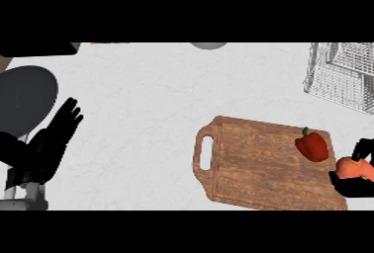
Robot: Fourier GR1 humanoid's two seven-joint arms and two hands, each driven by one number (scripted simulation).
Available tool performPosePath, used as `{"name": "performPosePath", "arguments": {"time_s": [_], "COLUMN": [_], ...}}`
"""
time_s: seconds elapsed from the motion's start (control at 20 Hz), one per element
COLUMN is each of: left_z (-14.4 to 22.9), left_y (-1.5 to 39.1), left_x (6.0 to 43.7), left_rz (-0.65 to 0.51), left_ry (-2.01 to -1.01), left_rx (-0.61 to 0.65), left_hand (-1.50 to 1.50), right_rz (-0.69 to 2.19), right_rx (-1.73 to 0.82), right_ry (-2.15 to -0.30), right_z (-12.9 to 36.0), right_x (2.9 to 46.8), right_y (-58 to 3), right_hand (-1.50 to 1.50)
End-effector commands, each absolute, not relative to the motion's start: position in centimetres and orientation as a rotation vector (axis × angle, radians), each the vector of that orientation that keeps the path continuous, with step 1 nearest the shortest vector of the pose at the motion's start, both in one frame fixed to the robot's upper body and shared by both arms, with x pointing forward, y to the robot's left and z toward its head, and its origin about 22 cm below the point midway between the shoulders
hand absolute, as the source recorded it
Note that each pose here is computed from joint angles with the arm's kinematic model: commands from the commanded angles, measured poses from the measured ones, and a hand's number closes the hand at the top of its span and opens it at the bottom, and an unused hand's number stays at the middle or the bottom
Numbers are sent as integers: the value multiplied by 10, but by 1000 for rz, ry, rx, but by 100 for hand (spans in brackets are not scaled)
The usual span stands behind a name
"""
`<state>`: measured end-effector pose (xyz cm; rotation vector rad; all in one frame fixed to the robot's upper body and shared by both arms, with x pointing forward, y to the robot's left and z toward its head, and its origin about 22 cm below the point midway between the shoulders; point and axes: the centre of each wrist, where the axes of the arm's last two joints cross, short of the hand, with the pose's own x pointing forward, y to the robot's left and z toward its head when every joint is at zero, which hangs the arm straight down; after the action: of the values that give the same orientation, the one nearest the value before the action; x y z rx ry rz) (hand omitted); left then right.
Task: Pick the squash from the cutting board and place it in the tiered basket
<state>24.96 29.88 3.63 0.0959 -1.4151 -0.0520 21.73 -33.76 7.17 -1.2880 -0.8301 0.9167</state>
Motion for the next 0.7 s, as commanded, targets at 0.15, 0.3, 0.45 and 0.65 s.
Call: {"name": "performPosePath", "arguments": {"time_s": [0.15, 0.3, 0.45, 0.65], "left_z": [30, 29, 29, 26], "left_y": [302, 302, 300, 299], "left_x": [245, 246, 245, 245], "left_rz": [-39, -37, -34, -61], "left_ry": [-1395, -1400, -1409, -1411], "left_rx": [107, 112, 117, 104], "left_hand": [0, 0, 0, 0], "right_rz": [659, 577, 549, 505], "right_rx": [-1310, -1286, -1220, -1102], "right_ry": [-1299, -1463, -1578, -1699], "right_z": [140, 164, 187, 218], "right_x": [232, 231, 225, 212], "right_y": [-406, -437, -472, -526], "right_hand": [150, 150, 150, 150]}}
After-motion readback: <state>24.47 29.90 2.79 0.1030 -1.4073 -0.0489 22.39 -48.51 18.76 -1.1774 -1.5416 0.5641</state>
